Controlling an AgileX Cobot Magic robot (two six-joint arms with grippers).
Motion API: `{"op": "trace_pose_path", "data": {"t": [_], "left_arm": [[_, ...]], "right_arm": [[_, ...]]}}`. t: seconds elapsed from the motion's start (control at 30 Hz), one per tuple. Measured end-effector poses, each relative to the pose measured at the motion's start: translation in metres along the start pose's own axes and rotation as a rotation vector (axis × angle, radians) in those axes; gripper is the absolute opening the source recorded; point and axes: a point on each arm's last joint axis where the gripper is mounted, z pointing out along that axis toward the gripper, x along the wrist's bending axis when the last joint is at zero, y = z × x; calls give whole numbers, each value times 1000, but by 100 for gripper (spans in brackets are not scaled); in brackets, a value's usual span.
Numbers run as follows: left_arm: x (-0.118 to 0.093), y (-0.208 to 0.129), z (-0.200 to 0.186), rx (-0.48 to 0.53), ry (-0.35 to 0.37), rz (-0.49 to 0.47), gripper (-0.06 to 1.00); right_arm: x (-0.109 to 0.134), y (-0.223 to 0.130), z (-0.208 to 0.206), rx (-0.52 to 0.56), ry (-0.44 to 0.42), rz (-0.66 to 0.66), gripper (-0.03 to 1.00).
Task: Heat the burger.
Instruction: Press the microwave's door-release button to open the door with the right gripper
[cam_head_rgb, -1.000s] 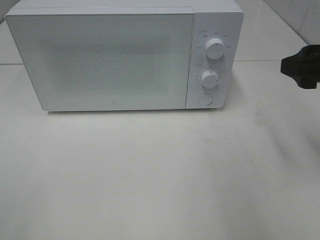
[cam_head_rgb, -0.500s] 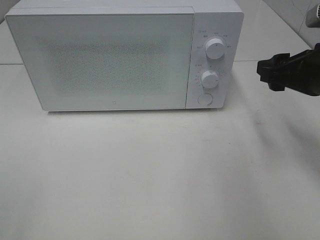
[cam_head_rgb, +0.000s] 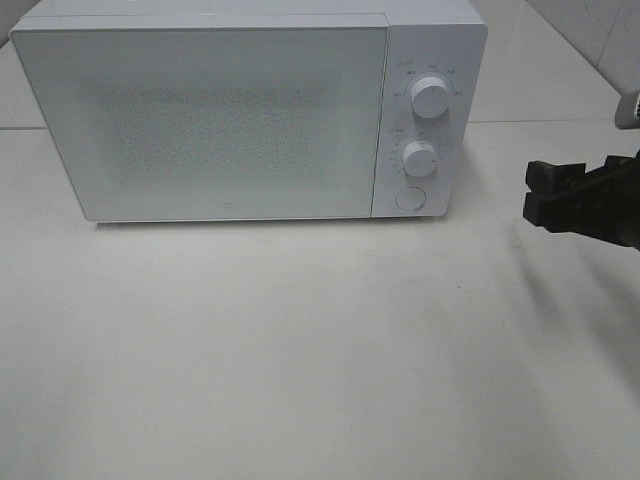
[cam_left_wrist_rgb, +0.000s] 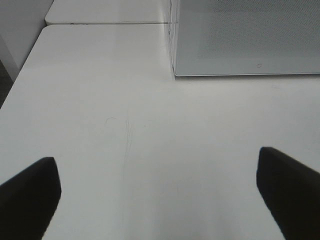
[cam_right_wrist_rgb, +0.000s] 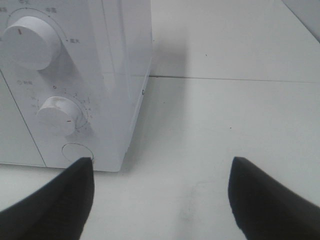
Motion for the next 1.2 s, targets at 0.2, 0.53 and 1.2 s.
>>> {"op": "trace_pose_path", "data": {"t": [0.2,0.53,1.2], "left_arm": [[0,0,0,0,0,0,99],[0,0,0,0,0,0,99],[0,0,0,0,0,0,99]], "right_arm": [[24,-14,0,2,-6,-7,72],[60,-39,-2,34,25,-26,72],[90,-56,0,80,16,65,69]]}}
